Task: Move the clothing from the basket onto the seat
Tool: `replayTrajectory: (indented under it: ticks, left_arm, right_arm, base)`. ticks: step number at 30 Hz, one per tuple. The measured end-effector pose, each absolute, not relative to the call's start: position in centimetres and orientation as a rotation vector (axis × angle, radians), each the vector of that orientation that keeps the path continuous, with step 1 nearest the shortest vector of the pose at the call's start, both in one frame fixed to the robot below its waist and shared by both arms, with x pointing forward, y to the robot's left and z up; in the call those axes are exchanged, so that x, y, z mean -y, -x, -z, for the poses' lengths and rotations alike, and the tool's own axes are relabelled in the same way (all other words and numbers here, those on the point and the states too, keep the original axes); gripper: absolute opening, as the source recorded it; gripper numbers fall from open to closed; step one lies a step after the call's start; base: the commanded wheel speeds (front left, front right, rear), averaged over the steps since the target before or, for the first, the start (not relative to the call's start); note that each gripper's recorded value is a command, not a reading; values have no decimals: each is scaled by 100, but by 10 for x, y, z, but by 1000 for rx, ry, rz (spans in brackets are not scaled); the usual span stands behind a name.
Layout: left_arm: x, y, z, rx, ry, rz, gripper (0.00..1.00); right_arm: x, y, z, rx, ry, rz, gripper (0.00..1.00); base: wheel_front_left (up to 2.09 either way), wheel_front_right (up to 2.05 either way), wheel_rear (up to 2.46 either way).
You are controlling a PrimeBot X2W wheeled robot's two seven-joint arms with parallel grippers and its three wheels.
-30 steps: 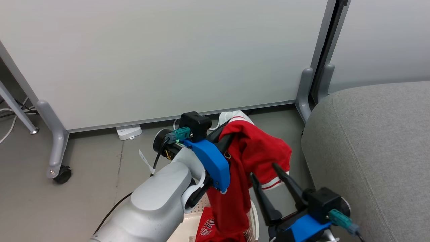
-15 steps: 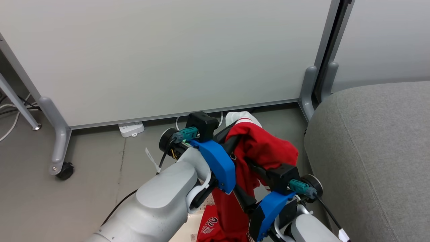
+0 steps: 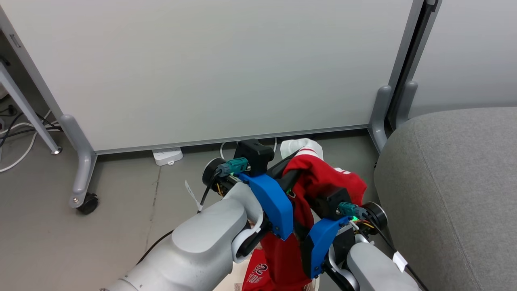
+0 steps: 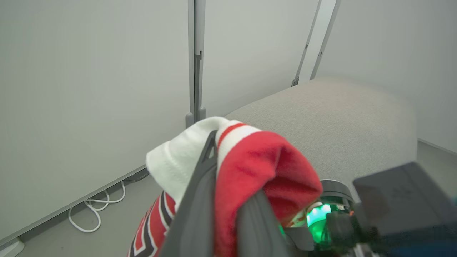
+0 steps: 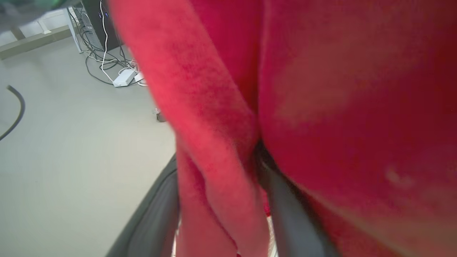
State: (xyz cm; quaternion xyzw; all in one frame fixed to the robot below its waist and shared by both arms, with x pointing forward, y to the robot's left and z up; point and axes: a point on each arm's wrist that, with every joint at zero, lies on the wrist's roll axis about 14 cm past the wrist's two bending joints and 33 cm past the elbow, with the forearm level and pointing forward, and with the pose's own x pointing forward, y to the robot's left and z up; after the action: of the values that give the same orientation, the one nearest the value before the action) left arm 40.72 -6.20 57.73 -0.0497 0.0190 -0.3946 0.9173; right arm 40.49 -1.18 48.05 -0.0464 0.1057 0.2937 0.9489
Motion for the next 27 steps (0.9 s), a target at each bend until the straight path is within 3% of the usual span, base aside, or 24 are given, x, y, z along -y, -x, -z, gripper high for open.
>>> replayTrajectory:
  ticks: [27]
  left_arm:
    - [74, -404, -575, -48, 99, 834, 0]
  right_arm:
    - [23, -402, -474, -219, 58, -572, 0]
  base:
    - [0, 0, 0]
